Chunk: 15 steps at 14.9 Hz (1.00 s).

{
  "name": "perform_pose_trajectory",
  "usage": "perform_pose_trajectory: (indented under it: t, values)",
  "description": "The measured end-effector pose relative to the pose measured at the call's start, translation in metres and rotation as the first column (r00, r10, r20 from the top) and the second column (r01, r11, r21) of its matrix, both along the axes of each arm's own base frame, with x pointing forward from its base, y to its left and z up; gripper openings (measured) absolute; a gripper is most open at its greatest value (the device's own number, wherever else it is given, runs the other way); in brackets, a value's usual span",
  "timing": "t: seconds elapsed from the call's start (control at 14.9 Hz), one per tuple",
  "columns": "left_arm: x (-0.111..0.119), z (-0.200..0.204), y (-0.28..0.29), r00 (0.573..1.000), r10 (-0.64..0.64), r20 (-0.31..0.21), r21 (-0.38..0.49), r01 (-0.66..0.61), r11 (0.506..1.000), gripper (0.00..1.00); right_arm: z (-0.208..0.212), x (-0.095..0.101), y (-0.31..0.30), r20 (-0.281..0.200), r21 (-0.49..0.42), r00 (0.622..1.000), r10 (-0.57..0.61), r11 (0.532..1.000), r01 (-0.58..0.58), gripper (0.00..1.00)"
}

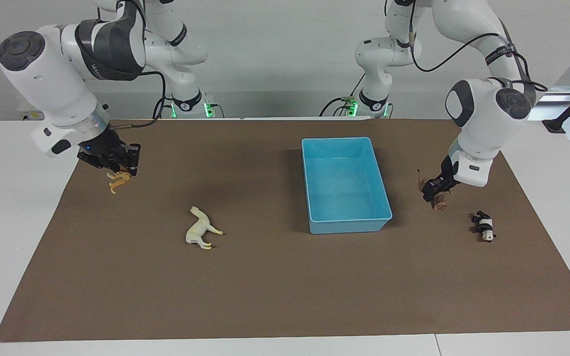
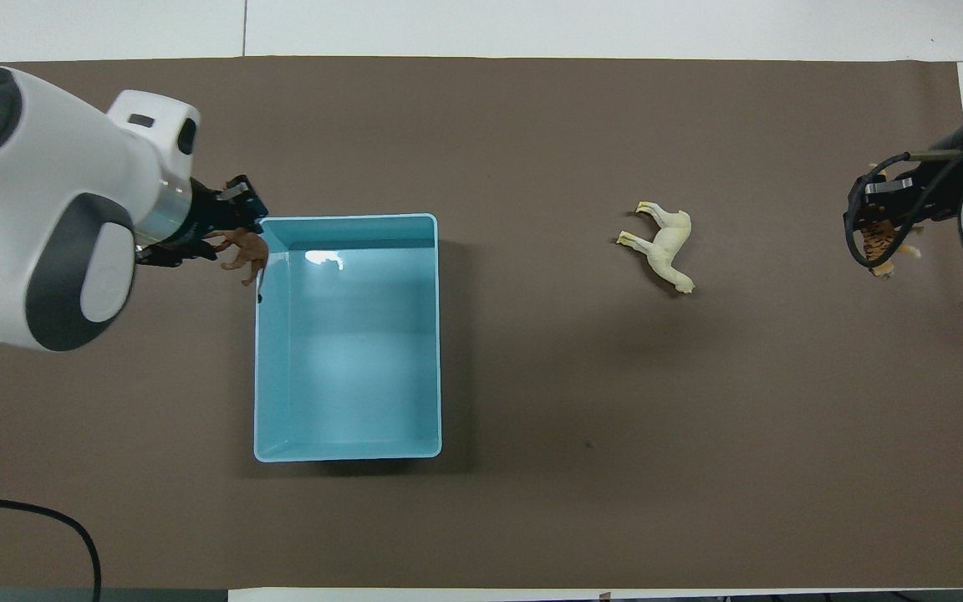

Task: Put all toys into storage box
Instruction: 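Release the deer with the left gripper while the right gripper lifts the tiger, then lower the orange tiger into the box and open the right gripper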

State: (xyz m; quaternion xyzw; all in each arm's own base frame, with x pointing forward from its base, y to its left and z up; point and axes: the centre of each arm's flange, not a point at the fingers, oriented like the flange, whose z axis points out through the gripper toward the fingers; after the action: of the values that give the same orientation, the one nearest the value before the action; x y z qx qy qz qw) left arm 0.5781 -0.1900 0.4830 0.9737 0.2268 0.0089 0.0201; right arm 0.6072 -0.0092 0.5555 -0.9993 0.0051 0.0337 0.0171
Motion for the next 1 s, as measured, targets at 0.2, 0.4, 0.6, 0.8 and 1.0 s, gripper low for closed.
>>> perform_pose_trajectory:
  t: [0.2,0.4,0.6,0.8,1.0]
  values:
    - [-0.019,-0.003,-0.050,1.000,0.022,-0.008,-0.001,-0.022,1.000,0.78,0.000,0.000,0.002,-0.001,-0.001,1.000,-0.024,1.000,0.024,0.33]
    - [-0.017,-0.005,-0.043,0.999,0.040,-0.011,0.002,-0.040,0.999,1.00,0.000,0.000,0.007,-0.001,-0.002,0.999,-0.034,0.999,0.034,0.33]
    - [-0.003,-0.005,-0.006,1.000,-0.015,-0.006,0.010,0.015,1.000,1.00,0.001,0.000,0.018,-0.002,-0.005,0.998,-0.060,0.998,0.060,0.33]
    - [0.018,-0.005,0.076,0.987,-0.163,0.000,0.032,0.163,0.986,1.00,0.002,-0.003,0.066,-0.005,-0.011,0.990,-0.142,0.990,0.142,0.33]
    - [0.030,-0.006,0.178,0.941,-0.339,0.009,0.051,0.339,0.940,1.00,0.007,-0.024,0.192,0.021,-0.015,0.967,-0.255,0.967,0.256,0.33]
